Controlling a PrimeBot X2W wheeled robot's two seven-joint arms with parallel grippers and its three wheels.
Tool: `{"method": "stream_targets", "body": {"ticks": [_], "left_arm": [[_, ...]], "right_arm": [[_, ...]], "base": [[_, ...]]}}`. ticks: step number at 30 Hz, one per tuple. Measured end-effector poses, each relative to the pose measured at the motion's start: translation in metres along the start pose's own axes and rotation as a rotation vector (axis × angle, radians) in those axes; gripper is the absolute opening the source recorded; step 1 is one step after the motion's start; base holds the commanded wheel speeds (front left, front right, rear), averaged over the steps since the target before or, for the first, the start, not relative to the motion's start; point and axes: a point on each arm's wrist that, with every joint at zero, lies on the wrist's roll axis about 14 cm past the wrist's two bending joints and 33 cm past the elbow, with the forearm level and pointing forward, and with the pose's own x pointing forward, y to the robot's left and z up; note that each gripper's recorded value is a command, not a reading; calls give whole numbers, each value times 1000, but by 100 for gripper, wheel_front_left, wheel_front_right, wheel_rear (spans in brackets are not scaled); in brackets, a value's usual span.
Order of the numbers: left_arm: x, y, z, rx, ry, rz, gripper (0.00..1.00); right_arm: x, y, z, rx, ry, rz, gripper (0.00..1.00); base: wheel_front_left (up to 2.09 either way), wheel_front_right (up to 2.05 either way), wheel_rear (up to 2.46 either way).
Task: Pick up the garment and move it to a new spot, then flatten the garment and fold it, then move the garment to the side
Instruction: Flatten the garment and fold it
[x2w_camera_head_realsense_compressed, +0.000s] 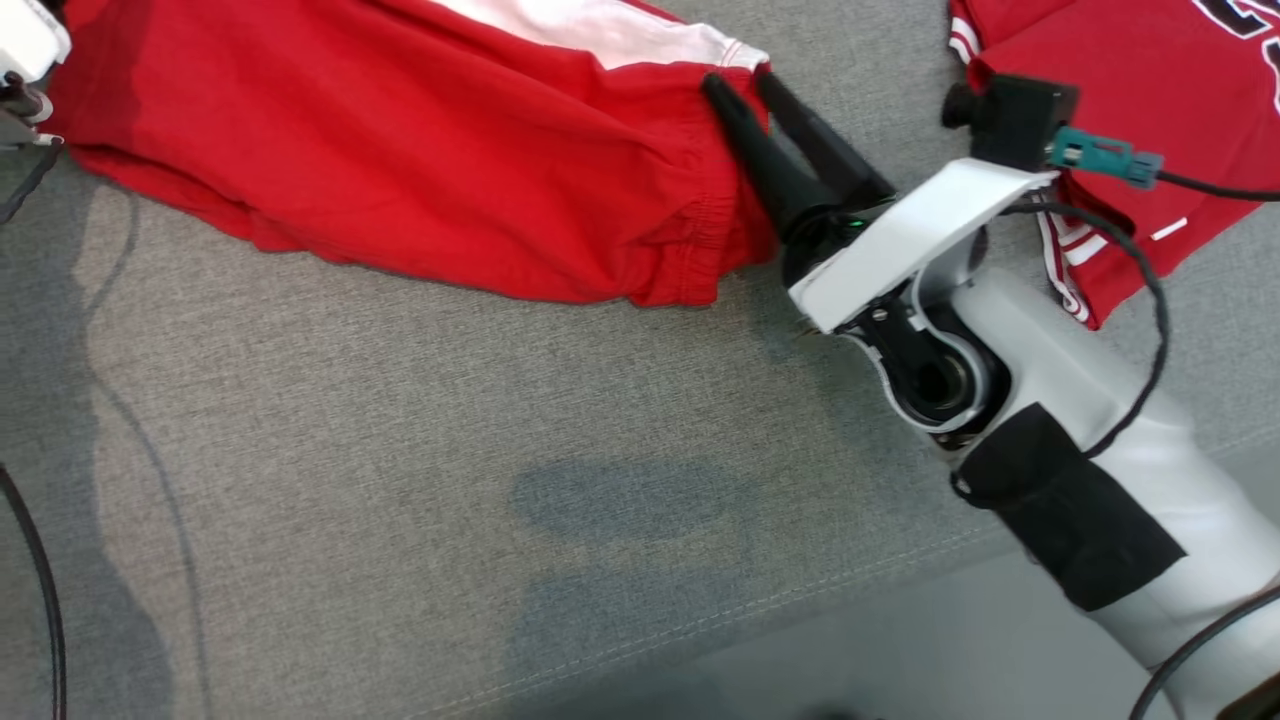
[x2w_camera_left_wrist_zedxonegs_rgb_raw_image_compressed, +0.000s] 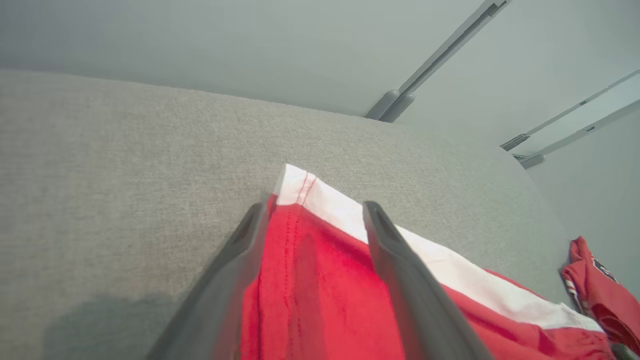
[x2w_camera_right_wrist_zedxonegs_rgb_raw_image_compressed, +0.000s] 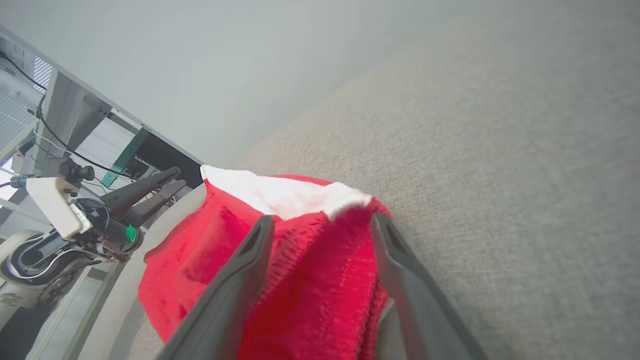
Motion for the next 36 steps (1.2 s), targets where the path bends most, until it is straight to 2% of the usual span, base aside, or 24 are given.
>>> {"method": "stream_targets", "body": {"ticks": [7,13,21,26,36], "left_arm": [[-20,-12,24,169,-72,-26,100],[-44,2,-5,228,28,-2,100],[-58,15,-39,137,175,4,100],[-51,24,-57,46,259,9,100],[-48,24,-64,-34,372,-8,100]], "right_arm": [[-9,-11,13,-58,-42,2,100],[-31,-12,-1,-23,-45,-3,100],[-52,-12,-14,16,-45,-25,100],[-49,-8,-23,37,-11,-24,100],[-32,-8,-39,-10,117,-26,100]], "base": [[0,0,0],[0,0,0],[0,0,0],[0,0,0],[0,0,0]]}}
